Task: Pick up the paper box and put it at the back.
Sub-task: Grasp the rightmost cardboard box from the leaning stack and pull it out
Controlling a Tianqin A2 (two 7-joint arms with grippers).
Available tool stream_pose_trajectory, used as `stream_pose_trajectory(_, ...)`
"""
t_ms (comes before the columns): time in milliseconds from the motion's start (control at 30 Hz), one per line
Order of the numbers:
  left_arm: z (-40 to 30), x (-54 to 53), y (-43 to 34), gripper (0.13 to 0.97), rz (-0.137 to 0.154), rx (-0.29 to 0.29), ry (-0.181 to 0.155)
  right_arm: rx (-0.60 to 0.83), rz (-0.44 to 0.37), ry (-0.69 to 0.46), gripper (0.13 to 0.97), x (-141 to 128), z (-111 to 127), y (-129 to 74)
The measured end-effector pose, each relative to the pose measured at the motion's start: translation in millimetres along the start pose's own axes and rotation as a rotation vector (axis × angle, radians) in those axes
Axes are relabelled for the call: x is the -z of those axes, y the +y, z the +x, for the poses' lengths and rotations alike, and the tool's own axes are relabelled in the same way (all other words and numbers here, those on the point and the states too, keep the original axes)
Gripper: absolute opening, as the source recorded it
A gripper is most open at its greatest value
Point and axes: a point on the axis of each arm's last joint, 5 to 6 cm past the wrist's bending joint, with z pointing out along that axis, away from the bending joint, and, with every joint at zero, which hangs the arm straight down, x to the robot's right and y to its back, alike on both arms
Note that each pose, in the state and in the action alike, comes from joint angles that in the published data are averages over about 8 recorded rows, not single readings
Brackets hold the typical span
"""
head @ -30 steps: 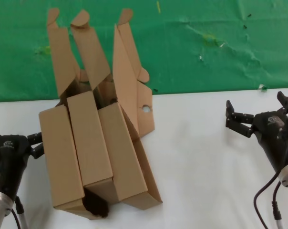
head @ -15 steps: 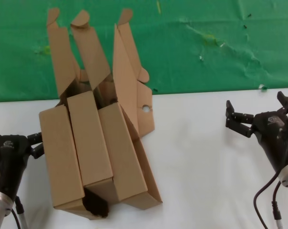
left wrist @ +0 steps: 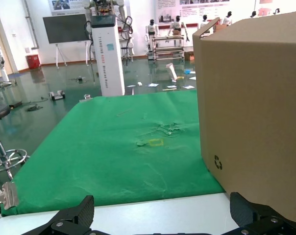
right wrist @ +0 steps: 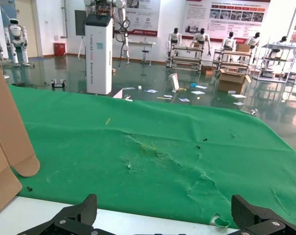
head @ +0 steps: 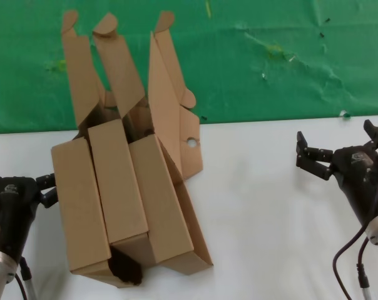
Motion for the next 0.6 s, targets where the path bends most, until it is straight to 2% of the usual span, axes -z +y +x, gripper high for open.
stream_pose_trajectory(600,0.0,0.0,0.0,0.966,0.000,0.000,0.000,0.000,0.000,0.000,0.966,0.0,0.0,0.0)
